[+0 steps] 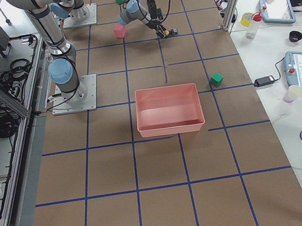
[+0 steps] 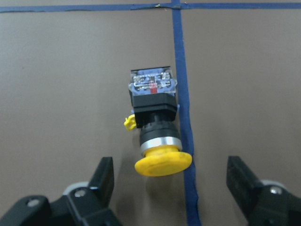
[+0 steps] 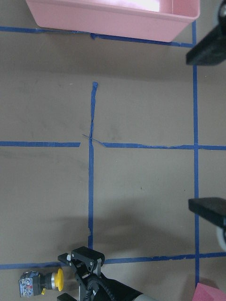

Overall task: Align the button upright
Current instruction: 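Lower the left gripper and close it around the switch's yellow cap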

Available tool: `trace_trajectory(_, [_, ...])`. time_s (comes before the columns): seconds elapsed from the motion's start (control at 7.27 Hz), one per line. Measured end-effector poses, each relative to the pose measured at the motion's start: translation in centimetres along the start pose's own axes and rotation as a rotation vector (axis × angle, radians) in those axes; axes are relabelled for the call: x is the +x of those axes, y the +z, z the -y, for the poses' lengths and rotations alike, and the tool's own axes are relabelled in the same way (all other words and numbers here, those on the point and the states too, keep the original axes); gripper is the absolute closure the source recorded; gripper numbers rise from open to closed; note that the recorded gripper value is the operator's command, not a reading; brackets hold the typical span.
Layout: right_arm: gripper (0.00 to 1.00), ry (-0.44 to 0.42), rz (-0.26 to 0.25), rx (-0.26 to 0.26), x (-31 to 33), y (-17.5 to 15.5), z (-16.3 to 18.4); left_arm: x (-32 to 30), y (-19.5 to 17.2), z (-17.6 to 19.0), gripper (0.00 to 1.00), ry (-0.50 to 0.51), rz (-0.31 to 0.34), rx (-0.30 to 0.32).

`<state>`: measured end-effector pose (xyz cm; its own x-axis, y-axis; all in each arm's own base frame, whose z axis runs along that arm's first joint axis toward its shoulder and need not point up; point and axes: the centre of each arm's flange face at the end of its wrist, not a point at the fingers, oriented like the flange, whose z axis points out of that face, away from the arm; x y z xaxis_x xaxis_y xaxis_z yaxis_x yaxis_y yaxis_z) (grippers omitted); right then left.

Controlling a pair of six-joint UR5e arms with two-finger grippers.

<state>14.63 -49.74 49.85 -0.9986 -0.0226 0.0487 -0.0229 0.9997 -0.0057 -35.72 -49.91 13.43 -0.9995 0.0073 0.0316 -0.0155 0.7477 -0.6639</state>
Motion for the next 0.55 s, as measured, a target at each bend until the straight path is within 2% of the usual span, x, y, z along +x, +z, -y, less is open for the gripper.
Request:
trace_trajectory(0.41, [0.0, 0.0, 0.0, -0.002, -0.02, 0.09, -0.02, -0.54, 0.63, 0.13, 0.33, -0.009, -0.001, 0.023])
trace_trajectory(0.55, [0.0, -0.001, 0.0, -0.002, -0.05, 0.12, -0.04, -0.71, 0.73, 0.24, 0.4, -0.012, -0.002, 0.023])
